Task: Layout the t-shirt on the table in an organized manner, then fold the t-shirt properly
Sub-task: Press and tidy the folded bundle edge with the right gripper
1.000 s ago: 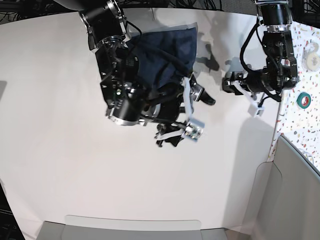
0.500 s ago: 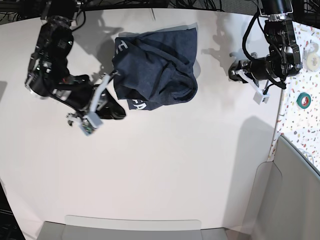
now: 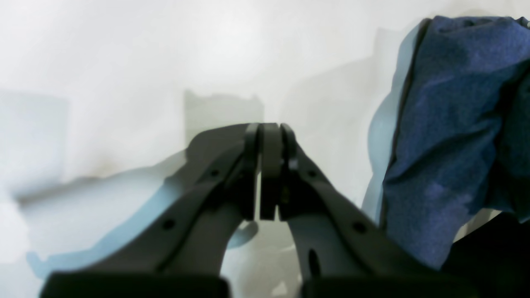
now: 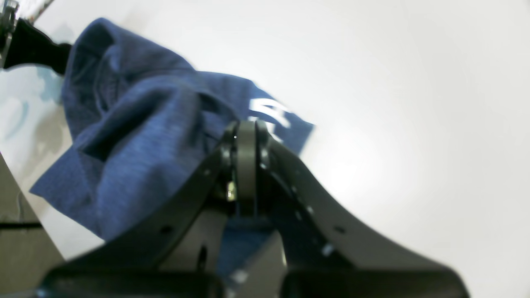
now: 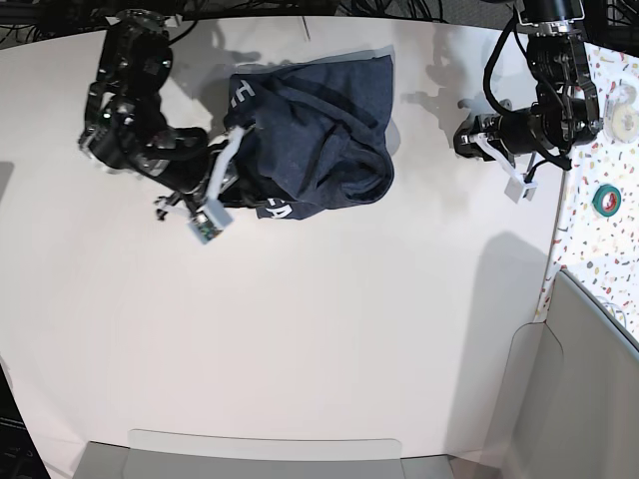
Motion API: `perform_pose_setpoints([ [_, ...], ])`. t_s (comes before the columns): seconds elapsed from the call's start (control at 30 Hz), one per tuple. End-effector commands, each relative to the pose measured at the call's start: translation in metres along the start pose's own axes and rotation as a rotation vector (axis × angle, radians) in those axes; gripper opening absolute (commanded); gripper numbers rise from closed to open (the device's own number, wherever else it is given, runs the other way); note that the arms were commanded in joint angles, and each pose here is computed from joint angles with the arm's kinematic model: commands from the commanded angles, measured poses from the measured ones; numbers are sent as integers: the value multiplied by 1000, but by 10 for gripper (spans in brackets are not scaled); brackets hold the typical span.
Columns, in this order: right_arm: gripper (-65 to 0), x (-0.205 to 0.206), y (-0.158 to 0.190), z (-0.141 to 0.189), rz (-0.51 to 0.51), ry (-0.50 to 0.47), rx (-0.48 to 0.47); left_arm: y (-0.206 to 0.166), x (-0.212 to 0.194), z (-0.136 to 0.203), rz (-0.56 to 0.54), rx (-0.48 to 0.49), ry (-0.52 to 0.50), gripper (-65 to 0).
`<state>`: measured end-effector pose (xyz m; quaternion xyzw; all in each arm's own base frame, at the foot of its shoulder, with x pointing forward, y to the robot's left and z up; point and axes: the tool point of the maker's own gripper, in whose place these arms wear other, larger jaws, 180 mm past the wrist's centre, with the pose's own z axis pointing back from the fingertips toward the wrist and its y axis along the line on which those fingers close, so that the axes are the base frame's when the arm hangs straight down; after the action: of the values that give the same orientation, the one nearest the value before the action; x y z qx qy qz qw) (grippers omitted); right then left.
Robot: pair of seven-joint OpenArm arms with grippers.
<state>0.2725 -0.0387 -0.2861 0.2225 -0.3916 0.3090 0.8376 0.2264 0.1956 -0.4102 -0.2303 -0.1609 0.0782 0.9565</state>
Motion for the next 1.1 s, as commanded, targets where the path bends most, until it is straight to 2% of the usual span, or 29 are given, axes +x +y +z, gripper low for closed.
perform_pose_setpoints([
  [0.0,-650,14,12,-3,41,-38,33,5,-1,4,-12,25,13,-639],
  [0.13,-650,15,61,-22,153,4,169,6,-1,4,-11,25,13,-639],
  [0.23,-650,21,102,-35,280,23,269,6,2,4,-11,25,-4,-639],
  [0.3,-650,31,117,-39,367,21,302,7,1,2,-3,25,-3,-639],
  [0.47,-650,42,131,-43,449,10,339,15,-5,-4,34,27,16,-639],
  [0.6,-650,54,133,-42,462,-24,342,17,5,-1,39,29,-34,-639],
  [0.67,-650,68,132,-41,436,-72,331,14,13,4,23,29,-69,-639],
  [0.73,-650,83,118,-38,362,-147,297,14,28,19,10,40,-140,-639],
  [0.87,-650,89,67,-19,176,-256,195,2,54,51,-11,43,-288,-638],
  [0.97,-650,71,15,1,23,-278,60,1,57,73,-7,66,-353,-619],
  [1.07,-650,42,-27,20,-80,-253,-79,-10,64,92,-18,63,-433,-567],
])
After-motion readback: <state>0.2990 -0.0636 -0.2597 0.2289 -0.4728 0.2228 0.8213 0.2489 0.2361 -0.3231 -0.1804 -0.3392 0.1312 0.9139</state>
